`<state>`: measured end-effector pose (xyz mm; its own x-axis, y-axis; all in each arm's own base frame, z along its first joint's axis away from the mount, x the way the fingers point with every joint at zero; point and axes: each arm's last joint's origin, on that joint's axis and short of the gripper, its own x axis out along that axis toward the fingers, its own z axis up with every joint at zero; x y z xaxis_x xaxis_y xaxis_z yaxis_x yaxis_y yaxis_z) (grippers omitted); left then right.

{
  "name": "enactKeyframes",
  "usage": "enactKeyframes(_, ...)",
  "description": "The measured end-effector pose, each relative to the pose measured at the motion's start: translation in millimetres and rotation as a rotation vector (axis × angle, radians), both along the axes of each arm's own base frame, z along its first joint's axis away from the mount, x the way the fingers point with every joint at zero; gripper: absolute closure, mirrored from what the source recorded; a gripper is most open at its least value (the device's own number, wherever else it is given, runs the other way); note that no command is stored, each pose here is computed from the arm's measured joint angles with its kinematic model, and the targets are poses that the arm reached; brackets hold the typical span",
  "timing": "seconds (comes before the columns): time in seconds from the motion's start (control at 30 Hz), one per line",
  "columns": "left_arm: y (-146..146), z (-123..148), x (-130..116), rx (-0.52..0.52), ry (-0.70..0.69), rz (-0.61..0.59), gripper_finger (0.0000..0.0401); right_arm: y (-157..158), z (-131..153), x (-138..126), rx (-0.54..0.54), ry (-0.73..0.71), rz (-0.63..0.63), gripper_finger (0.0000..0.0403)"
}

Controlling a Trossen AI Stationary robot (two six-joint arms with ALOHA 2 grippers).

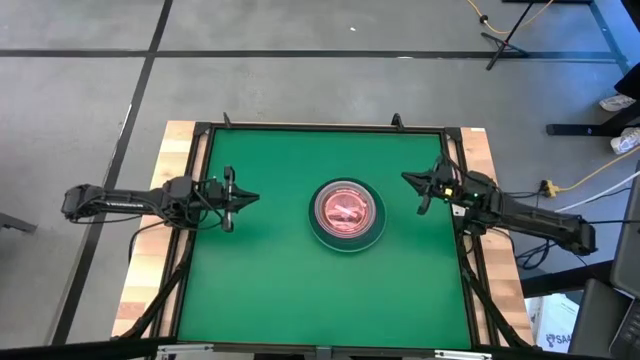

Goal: Stack plastic plates
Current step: Return to Home Position

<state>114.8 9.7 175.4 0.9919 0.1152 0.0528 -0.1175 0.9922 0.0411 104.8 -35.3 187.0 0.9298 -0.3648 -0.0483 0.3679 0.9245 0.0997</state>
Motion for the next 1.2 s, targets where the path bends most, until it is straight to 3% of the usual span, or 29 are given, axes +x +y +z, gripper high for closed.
enactKeyframes(0.43, 1, -4, -3, -0.096, 0.006, 0.022, 0.0384, 4, -22, -10, 0.074, -0.028, 0.042, 0.0401)
enactKeyframes(0.87, 1, -8, -3, -0.105, 0.047, 0.038, 0.0384, 6, -23, -9, 0.082, -0.049, 0.096, 0.0401)
enactKeyframes(1.2, -1, -3, -6, -0.117, -0.006, 0.029, 0.0384, 19, -23, -5, 0.102, -0.057, 0.166, 0.0401)
